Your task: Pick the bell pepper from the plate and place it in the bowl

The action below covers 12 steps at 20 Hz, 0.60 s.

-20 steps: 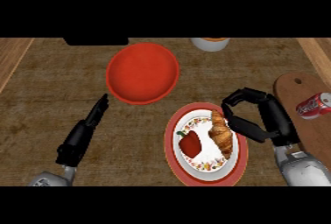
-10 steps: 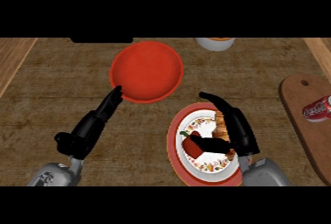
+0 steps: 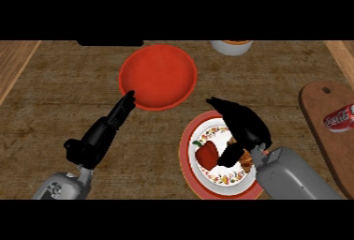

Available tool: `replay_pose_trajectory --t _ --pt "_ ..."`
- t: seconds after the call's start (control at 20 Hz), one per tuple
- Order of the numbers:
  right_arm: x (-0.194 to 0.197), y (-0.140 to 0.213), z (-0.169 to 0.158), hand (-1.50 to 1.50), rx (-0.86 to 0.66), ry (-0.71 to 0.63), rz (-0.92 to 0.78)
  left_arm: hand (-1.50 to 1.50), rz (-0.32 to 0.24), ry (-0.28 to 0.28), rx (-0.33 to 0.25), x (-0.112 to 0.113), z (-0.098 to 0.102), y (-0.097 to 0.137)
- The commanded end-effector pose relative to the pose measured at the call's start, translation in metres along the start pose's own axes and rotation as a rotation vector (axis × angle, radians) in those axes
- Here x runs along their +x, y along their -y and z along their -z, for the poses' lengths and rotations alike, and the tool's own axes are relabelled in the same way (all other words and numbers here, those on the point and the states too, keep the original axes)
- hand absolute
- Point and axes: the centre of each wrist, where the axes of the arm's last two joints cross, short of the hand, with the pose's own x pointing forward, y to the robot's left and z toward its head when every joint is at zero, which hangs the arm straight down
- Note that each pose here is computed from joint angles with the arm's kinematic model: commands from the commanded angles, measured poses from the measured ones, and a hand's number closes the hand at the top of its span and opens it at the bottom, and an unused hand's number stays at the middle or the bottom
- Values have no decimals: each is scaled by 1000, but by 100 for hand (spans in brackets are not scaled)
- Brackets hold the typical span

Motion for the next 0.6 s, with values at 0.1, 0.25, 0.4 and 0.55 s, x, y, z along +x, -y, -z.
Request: replay_pose_trajectory --t 0.1,0.25,0.4,0.55 --pt "49 22 -1 -150 303 -130 -142 0 2 -8 10 0 -6 -13" --pt "86 27 8 -150 389 -165 -153 0 2 3 -4 -8 5 5" --pt "98 32 2 -150 424 -203 -154 0 -17 -10 0 4 -5 -2" --pt "98 35 8 -150 434 -228 -170 0 -14 -12 20 1 9 -1"
